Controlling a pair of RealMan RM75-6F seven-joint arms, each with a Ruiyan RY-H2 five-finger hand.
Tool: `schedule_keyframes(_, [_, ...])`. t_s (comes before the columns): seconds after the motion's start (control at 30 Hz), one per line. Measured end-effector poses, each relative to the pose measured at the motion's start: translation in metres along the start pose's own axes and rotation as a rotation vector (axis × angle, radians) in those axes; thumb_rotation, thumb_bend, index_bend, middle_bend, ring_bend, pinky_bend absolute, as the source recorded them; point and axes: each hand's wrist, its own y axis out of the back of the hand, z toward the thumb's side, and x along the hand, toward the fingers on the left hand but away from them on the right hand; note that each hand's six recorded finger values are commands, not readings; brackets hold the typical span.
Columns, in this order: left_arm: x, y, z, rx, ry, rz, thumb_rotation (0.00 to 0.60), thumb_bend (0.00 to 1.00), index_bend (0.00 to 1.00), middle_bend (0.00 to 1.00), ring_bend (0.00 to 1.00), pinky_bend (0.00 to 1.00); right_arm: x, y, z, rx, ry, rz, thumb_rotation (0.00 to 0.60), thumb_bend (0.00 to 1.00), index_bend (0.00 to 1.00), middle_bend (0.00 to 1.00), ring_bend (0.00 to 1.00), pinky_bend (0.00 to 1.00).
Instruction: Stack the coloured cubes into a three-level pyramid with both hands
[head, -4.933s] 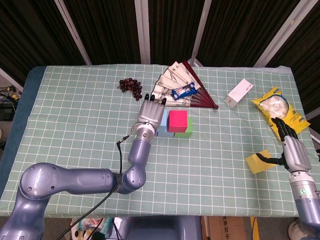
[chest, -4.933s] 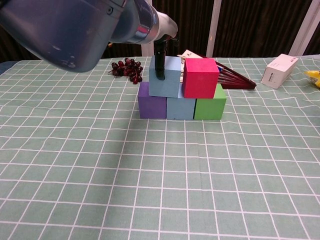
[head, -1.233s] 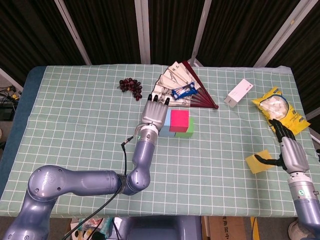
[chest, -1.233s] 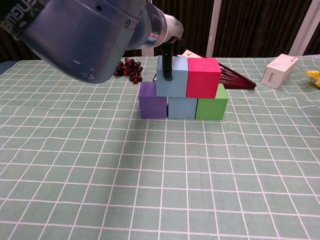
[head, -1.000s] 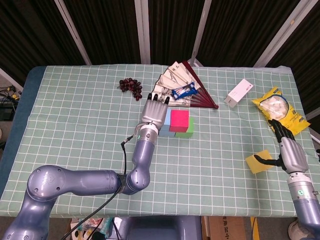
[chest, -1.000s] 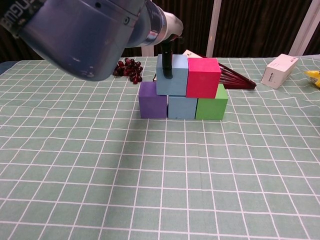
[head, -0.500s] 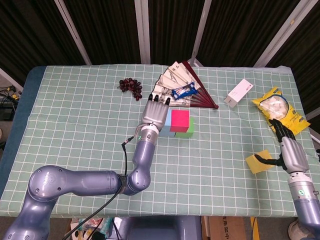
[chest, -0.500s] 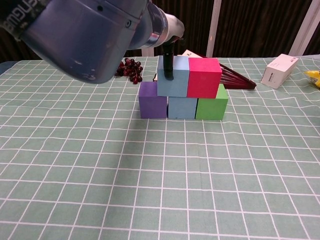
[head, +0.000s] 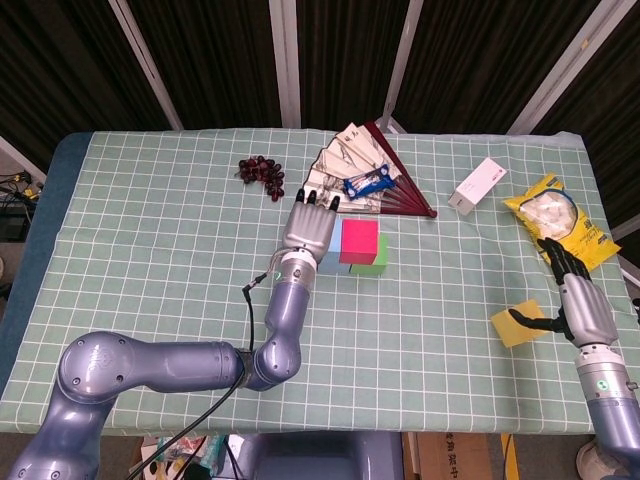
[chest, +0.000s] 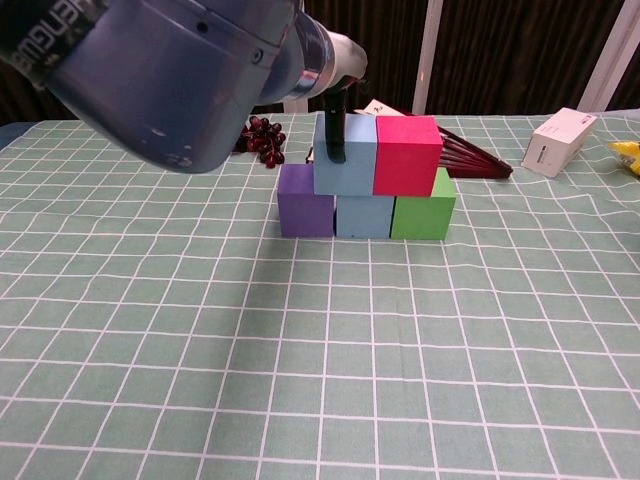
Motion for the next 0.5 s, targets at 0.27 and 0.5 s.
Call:
schedule_keyframes(0.27, [0.0002,-0.0018,-0.0012,-0.001,0.005,-0.004,0.600,0.24,0.00,0.17,0.07,0.07,-0.0002,0.0003,0.0001,0.000,0.000,-0.002,0.600,0.18,0.00,0.01,0.00,0.00])
schedule_keyframes(0.5, [-0.0012,0.0017,-0.0040,-0.018,0.010,-0.001,0.600,0.17,0.00,0.07,0.06,0.07,-0.0001,0.0003,0.0000,0.000,0.000,-0.002,0.600,0.18,0.00,0.01,0.00,0.00])
